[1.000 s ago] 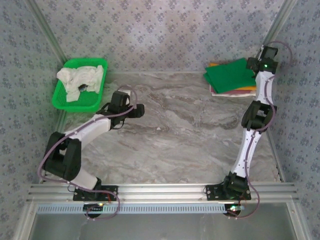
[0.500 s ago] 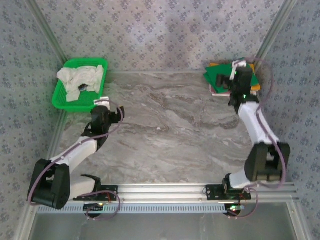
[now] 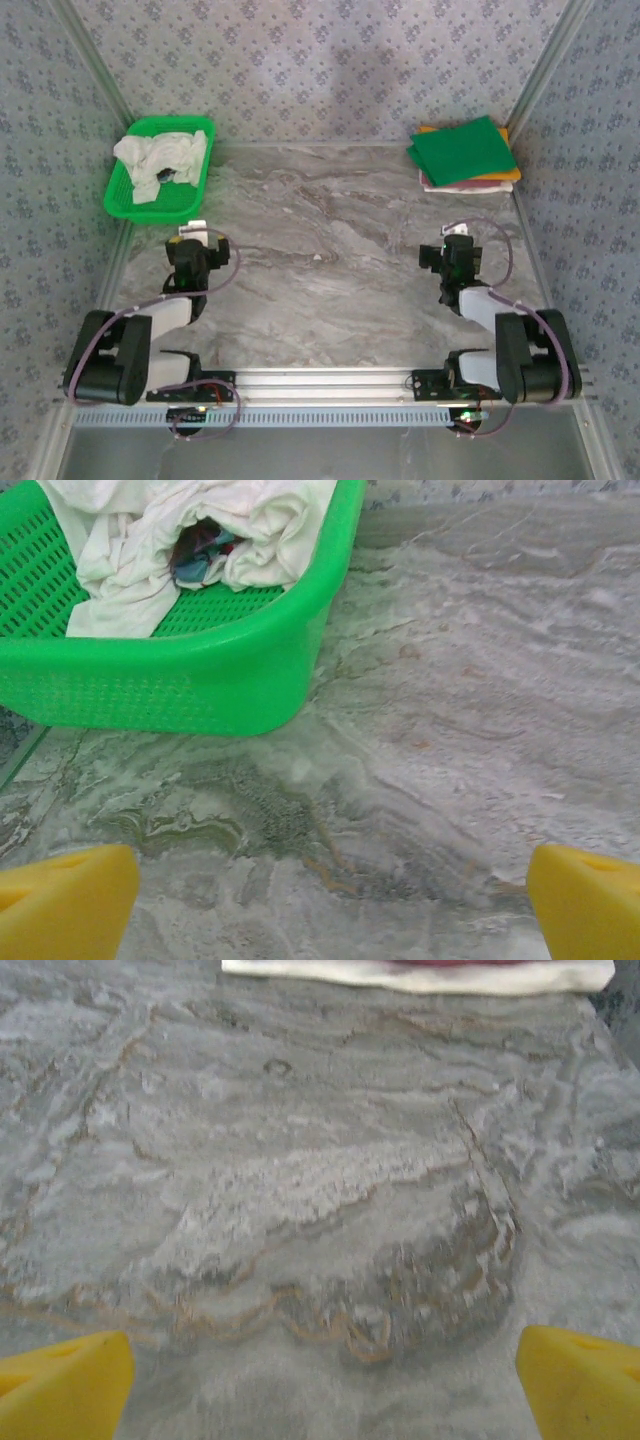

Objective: Fold and stack the t-shirts

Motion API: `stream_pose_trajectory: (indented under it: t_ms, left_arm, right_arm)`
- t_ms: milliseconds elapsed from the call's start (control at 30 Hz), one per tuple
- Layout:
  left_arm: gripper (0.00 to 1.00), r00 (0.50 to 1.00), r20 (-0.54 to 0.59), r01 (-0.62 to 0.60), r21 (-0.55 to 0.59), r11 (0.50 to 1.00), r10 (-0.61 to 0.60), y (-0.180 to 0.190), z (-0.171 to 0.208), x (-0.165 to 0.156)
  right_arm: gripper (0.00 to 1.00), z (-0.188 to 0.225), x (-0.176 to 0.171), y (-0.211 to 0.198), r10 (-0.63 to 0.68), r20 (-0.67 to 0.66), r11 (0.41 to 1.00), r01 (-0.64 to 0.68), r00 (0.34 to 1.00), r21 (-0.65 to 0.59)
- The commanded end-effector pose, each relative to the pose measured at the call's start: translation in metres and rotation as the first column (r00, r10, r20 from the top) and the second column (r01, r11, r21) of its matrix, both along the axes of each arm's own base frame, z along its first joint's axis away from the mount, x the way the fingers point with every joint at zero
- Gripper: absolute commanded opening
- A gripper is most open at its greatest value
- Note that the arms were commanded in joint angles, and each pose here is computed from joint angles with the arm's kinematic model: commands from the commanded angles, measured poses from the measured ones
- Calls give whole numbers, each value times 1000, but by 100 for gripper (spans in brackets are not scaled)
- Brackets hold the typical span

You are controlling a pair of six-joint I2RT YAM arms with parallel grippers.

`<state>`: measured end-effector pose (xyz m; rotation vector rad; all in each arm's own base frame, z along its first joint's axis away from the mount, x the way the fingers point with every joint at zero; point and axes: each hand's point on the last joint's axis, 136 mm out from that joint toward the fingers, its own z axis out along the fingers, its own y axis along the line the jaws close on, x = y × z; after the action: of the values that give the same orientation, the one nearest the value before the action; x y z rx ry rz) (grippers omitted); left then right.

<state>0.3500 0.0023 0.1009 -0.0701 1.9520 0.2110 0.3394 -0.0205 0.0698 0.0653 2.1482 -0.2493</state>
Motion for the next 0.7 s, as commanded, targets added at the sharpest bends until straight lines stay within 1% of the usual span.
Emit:
stream_pose_trajectory:
  t_ms: [0, 33, 67, 133, 200, 233, 267, 333, 400, 433, 467, 667]
  left_arm:
    - [100, 994, 106, 39, 17, 999, -40, -2, 25, 20]
    - [99, 992, 111, 55, 6, 998, -56, -1, 24, 22]
    - [100, 991, 119, 60, -4, 998, -59, 1, 24, 24]
    - [100, 993, 114, 40, -47, 998, -34, 10, 16, 26]
    - [100, 992, 114, 62, -80, 995, -53, 11, 7, 28]
    - [100, 991, 120, 62, -83, 995, -52, 12, 4, 28]
    - [99, 990, 127, 74, -83, 994, -63, 10, 3, 28]
    - [99, 992, 88, 101, -86, 991, -93, 5, -5, 32]
    - [100, 997, 8, 78, -88, 993, -78, 8, -13, 44]
    - [100, 997, -1, 79, -114, 990, -80, 11, -12, 48]
    - [100, 998, 18, 63, -133, 989, -61, 17, -11, 47]
    - [100, 998, 8, 58, -131, 990, -57, 17, -12, 47]
  right_arm:
    - [100, 45, 37, 7, 54, 211, 999, -54, 976, -10]
    - [100, 44, 42, 10, 80, 221, 997, -78, 972, -20]
    - [100, 41, 46, 10, 80, 218, 997, -78, 973, -18]
    - [100, 26, 50, 6, 76, 188, 997, -81, 979, 19]
    - [100, 20, 49, 2, 74, 206, 994, -88, 976, 61]
    - [100, 19, 48, 1, 77, 229, 993, -94, 970, 67]
    - [100, 17, 47, 2, 77, 226, 994, -93, 971, 63]
    - [100, 16, 52, 0, 68, 195, 993, -86, 978, 82]
    - [100, 15, 51, -3, 68, 192, 992, -86, 979, 91]
    - [100, 16, 51, -1, 69, 196, 992, -88, 978, 86]
    - [100, 15, 51, -1, 70, 196, 992, -88, 978, 86]
    - [100, 16, 52, -1, 71, 196, 993, -88, 978, 79]
